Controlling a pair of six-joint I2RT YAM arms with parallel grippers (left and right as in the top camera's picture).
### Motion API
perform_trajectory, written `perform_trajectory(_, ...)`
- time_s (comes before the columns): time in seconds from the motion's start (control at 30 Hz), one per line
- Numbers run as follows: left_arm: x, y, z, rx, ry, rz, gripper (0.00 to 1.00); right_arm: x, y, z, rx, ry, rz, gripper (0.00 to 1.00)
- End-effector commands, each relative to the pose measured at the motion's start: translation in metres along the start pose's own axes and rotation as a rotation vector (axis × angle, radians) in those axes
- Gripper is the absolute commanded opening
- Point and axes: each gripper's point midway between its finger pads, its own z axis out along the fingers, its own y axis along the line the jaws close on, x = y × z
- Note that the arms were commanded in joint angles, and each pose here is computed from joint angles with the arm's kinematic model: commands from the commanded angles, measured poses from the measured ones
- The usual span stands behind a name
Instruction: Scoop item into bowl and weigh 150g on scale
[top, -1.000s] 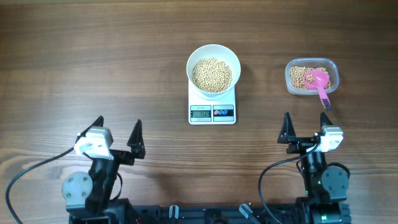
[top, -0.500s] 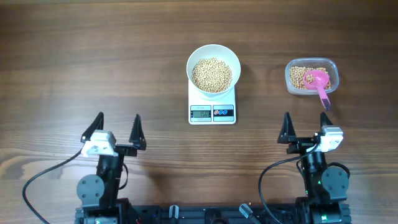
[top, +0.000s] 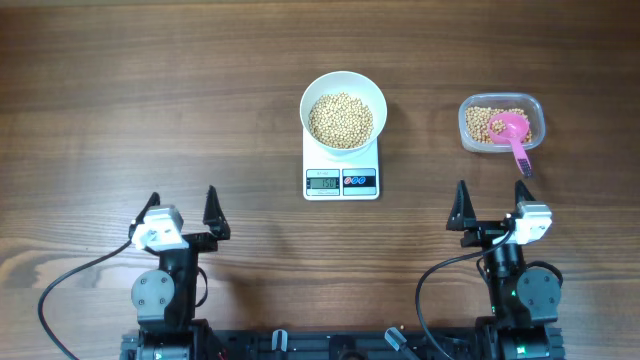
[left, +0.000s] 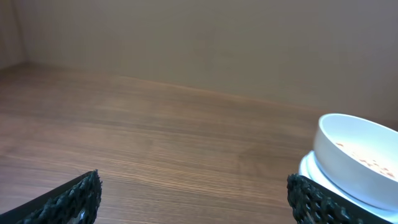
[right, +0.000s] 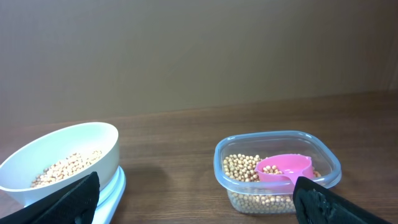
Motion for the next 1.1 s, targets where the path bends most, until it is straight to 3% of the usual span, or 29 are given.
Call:
perform_trajectory(0.0,-0.003,0.013,-0.001,-0.079,-0.022,-0.009,1.00,-0.003,-0.002,-0.001,0.013,-0.013,-0.017,1.00)
perform_trajectory(0.2,0.003,-0.007,0.000,0.041,0.006,0.104,1.00,-0.003,-0.002,-0.001,0.013,-0.013,-0.017,1.00)
perform_trajectory(1.07,0.003,-0.007,0.000,0.040,0.003,0.101,1.00,-0.003,-0.002,-0.001,0.013,-0.013,-0.017,1.00)
